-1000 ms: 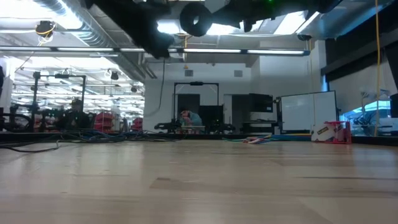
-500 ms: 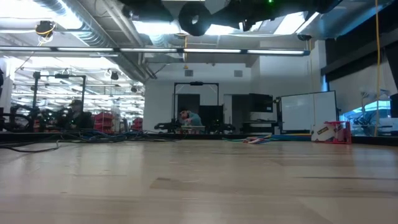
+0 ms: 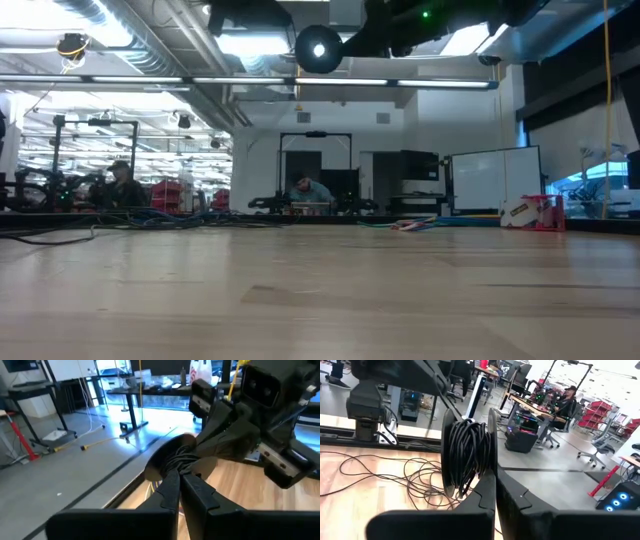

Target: Coiling cords

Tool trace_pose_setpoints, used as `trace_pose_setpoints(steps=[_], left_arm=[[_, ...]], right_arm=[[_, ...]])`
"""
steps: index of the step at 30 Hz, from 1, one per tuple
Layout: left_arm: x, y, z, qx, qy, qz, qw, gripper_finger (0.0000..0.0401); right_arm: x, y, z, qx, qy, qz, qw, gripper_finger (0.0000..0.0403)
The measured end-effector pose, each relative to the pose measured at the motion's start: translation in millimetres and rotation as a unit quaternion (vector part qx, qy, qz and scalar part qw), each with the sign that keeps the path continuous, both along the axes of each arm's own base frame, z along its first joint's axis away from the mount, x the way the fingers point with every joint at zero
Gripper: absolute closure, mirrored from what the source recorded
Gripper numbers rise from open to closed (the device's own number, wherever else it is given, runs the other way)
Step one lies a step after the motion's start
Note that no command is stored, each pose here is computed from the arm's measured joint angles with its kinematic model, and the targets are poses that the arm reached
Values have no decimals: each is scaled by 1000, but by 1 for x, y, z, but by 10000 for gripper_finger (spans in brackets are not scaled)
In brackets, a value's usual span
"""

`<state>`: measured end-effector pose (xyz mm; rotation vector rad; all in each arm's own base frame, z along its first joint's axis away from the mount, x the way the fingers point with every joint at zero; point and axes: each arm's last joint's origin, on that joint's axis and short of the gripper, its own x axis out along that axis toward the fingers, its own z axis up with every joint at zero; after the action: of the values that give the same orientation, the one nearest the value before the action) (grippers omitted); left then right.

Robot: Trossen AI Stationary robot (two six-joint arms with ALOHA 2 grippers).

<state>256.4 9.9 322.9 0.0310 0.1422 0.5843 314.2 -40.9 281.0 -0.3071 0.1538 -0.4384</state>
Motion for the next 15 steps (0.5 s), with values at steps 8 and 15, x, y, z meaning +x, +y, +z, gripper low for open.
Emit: trace_pose_setpoints(steps=[8,15], left_arm=[[5,-2,2,-13,-34,0,999,393],[25,-3,-3,-14,-84,-8,996,387]], right_arm=[[0,-1,1,-1,-6,-8,1000,398],[0,0,1,0,-5,3,1000,398]])
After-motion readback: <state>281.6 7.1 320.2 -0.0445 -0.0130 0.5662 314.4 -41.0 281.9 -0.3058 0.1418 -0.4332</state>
